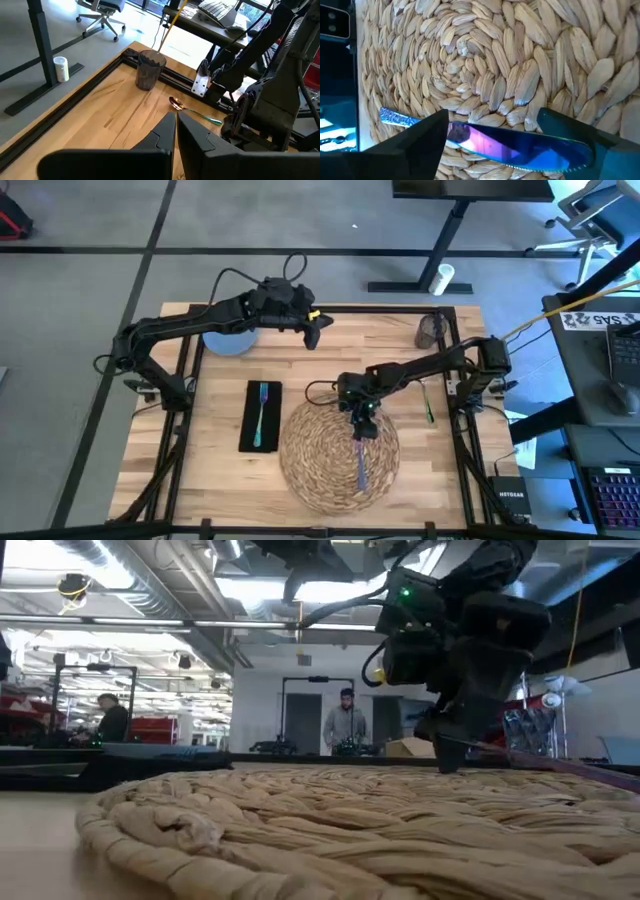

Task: Set table place
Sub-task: Put the blue table knife on top of the brown placemat, then put the blue spoon on top of the brown placemat to the right of the blue spoon

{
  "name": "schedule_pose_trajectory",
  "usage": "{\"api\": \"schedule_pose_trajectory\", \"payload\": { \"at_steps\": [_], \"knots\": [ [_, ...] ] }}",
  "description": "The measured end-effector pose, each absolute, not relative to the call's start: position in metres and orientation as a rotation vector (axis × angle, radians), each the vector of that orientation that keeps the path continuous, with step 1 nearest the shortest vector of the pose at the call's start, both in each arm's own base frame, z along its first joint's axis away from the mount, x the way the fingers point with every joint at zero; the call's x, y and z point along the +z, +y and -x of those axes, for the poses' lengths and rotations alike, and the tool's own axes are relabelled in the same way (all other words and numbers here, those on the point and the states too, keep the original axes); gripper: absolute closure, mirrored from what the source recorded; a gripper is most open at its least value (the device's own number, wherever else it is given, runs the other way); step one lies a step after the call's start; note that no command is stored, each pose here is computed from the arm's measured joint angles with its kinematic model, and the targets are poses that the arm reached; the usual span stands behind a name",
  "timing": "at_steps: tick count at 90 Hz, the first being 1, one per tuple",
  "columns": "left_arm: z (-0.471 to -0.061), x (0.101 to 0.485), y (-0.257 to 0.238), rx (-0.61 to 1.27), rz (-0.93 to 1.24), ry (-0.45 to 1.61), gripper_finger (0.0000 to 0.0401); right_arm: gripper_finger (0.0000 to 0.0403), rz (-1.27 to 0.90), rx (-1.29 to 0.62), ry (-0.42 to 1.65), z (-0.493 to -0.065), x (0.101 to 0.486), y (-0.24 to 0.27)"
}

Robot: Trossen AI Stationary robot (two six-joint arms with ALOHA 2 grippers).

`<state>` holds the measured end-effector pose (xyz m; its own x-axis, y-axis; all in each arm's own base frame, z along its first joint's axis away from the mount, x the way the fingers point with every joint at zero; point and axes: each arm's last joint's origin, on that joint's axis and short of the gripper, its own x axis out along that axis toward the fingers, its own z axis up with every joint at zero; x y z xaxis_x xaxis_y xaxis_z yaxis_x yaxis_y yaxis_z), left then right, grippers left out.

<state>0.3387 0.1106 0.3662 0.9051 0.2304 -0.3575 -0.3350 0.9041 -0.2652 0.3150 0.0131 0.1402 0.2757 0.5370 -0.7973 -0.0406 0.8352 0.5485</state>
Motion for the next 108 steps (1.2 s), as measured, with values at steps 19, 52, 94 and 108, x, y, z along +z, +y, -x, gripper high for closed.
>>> {"api": "schedule_pose_trajectory", "payload": {
  "at_steps": [19, 52, 94, 108],
  "knots": [
    [-0.339, 0.366, 0.11, 0.297, 0.329, 0.326, 0.0401, 0.0095, -0.454, 0.371, 1.267, -0.322, 0.155, 0.01],
    [-0.339, 0.366, 0.11, 0.297, 0.329, 0.327, 0.0401, 0.0095, -0.292, 0.278, 1.331, -0.333, 0.191, 0.004],
    [-0.335, 0.349, 0.096, 0.291, 0.313, 0.529, 0.0401, 0.0145, -0.251, 0.226, 1.423, -0.326, 0.196, 0.003],
    [-0.333, 0.324, 0.081, 0.305, 0.288, 0.657, 0.0401, 0.025, -0.268, 0.181, 1.415, -0.325, 0.188, 0.004]
  ]
}}
